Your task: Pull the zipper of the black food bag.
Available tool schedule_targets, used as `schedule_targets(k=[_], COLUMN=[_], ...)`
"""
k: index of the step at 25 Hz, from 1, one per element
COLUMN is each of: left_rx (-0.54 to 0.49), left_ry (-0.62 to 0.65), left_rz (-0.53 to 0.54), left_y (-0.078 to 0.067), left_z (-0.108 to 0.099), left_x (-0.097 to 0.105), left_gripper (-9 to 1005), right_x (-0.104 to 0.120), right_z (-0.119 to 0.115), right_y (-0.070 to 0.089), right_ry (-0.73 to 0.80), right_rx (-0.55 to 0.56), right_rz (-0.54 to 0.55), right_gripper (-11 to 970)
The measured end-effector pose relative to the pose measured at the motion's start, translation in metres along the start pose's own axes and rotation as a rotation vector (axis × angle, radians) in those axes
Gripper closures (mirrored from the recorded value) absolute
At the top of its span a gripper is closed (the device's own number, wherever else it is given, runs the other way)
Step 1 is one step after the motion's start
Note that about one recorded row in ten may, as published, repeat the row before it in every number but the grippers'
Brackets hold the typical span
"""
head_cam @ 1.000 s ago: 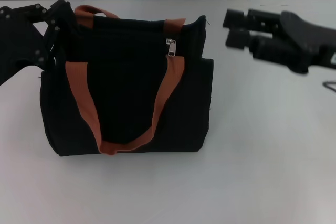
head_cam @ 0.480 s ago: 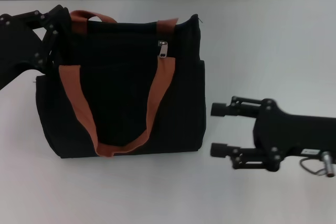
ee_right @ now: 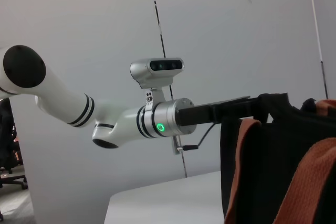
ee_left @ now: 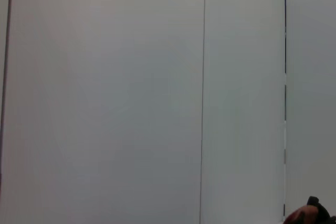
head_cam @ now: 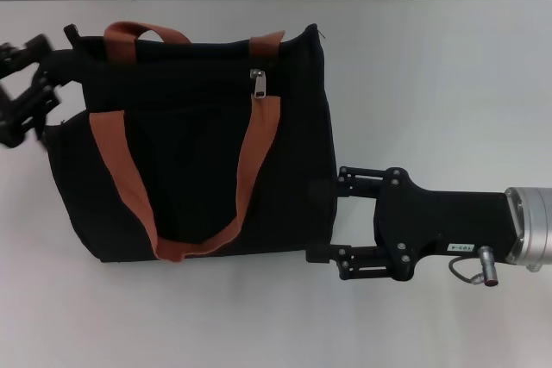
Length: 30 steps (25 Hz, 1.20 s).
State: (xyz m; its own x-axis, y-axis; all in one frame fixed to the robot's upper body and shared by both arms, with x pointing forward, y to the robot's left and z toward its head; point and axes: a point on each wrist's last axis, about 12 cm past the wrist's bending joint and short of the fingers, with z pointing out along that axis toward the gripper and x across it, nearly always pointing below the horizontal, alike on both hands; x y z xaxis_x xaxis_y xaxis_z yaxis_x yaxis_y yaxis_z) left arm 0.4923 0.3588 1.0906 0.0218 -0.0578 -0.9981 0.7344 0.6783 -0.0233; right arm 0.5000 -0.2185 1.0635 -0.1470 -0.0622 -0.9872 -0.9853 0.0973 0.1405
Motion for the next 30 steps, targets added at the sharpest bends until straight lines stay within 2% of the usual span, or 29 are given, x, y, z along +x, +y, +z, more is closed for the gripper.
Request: schedule_targets(k=[1, 5, 6, 11, 12, 13, 14, 16, 18, 21, 22, 26, 30], left_rx=[0.011, 0.029, 0.045, 0.062, 0.089, 0.089, 0.140, 0.140, 0.275, 0.311, 0.349, 0.419, 0.512], left_ry=[0.037, 0.103, 0.155, 0.189, 0.239, 0.239, 0.251, 0.251, 0.150, 0.126, 0.119, 0.118, 0.138], left_rz=[-0.019, -0.043, -0.062, -0.077, -0.099, -0.099, -0.130, -0.130, -0.135, -0.135, -0.130, -0.111, -0.102], left_y=[0.005, 0.012, 0.017, 0.020, 0.024, 0.024, 0.024, 0.024, 0.007, 0.001, -0.008, -0.023, -0.045], left_z=[-0.010, -0.022, -0.030, -0.035, -0.041, -0.041, -0.048, -0.048, -0.047, -0.039, -0.030, -0.017, -0.010], left_x=[-0.005, -0.012, -0.019, -0.023, -0.030, -0.030, -0.040, -0.040, -0.049, -0.045, -0.038, -0.027, -0.009], left_gripper=[596, 517, 497, 399, 379, 341, 304, 229, 191, 192, 192, 192, 193], right_x=[0.000, 0.001, 0.001, 0.006, 0.007, 0.009, 0.010, 0.012, 0.012, 0.014, 0.014, 0.017, 0.018], right_z=[0.000, 0.003, 0.003, 0.007, 0.007, 0.008, 0.008, 0.009, 0.009, 0.010, 0.010, 0.011, 0.012], right_y=[0.000, 0.000, 0.000, -0.001, -0.001, -0.001, 0.000, 0.001, 0.001, 0.002, 0.002, 0.005, 0.006], right_ry=[0.000, 0.013, 0.013, 0.066, 0.074, 0.080, 0.082, 0.080, 0.076, 0.077, 0.077, 0.070, 0.071], right_rx=[0.000, -0.011, -0.011, -0.018, -0.016, -0.014, -0.012, -0.011, -0.010, -0.009, -0.010, -0.010, -0.013], right_rz=[0.000, 0.002, 0.002, -0.001, -0.004, -0.008, -0.013, -0.033, -0.050, -0.064, -0.071, -0.098, -0.095], right_gripper=[218, 218, 218, 217, 217, 217, 217, 217, 217, 217, 217, 217, 217])
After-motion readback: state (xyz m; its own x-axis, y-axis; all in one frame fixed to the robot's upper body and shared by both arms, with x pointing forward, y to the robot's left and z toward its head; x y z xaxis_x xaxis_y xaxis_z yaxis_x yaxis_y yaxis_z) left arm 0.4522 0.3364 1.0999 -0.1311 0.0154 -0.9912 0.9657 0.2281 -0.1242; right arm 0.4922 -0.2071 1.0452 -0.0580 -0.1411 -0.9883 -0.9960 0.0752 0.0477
